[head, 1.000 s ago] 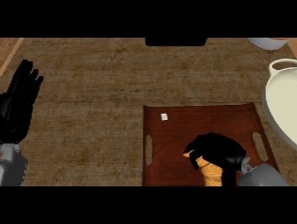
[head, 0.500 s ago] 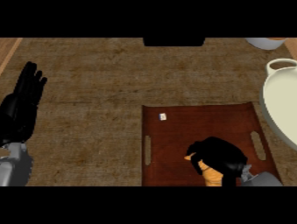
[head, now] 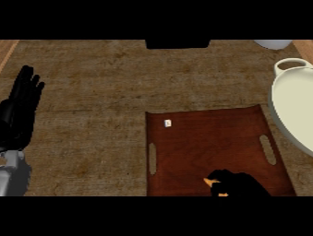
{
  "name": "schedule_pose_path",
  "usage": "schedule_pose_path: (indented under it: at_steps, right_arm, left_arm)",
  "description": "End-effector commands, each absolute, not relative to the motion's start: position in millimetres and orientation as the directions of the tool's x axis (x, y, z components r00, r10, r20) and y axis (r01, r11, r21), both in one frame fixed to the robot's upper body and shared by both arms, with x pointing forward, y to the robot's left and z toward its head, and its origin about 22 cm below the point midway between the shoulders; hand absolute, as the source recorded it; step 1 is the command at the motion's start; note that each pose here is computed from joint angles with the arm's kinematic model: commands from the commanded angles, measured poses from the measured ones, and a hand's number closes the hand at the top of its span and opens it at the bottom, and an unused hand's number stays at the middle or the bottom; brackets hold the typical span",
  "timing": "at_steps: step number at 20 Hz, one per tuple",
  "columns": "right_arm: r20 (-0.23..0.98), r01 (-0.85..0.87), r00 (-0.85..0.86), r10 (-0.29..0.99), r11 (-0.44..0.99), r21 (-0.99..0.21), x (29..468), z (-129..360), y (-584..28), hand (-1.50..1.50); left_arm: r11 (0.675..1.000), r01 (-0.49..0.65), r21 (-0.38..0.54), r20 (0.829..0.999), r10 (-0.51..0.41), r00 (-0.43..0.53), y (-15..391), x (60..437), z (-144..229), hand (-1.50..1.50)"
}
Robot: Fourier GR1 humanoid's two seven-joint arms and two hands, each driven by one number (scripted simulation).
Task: Pick the croissant from the tray and place it in the pot
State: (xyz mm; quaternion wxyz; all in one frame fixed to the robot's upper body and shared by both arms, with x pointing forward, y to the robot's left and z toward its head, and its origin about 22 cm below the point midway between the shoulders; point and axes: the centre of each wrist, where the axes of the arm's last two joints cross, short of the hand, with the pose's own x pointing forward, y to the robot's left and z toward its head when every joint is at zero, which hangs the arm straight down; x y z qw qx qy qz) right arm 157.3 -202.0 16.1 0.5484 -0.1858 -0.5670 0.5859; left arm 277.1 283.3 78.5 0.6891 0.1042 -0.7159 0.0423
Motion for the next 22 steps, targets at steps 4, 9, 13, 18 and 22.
schedule_pose_path:
  at_steps: [4, 9, 13, 18, 22]
  right_arm:
    - [0.519, -0.032, -0.211, 0.828, 0.525, -0.851, 124.4, 90.6, -211.6, 1.5]
    - [0.522, 0.246, -0.176, 0.835, 0.551, -0.798, 113.7, 134.1, -236.2, 1.5]
    - [0.6, 0.324, -0.156, 0.784, 0.615, -0.719, 108.9, 150.5, -244.3, 1.5]
    - [0.574, 0.386, -0.122, 0.81, 0.572, -0.724, 122.5, 159.5, -283.5, 1.5]
    - [0.654, 0.402, -0.091, 0.751, 0.629, -0.665, 143.0, 151.5, -314.6, 1.5]
  left_arm:
    - [0.973, -0.212, 0.089, 0.995, -0.097, -0.025, 287.2, 272.3, 72.8, 0.0]
    - [0.977, -0.197, 0.078, 0.995, -0.09, -0.048, 295.8, 280.0, 87.8, 0.0]
    - [0.982, -0.17, 0.085, 0.996, -0.09, -0.018, 280.3, 275.0, 99.2, 0.0]
    - [0.979, -0.191, 0.074, 0.996, -0.081, -0.032, 290.8, 278.5, 78.1, 0.0]
    - [0.984, -0.16, 0.083, 0.995, -0.09, -0.034, 282.5, 278.7, 87.7, 0.0]
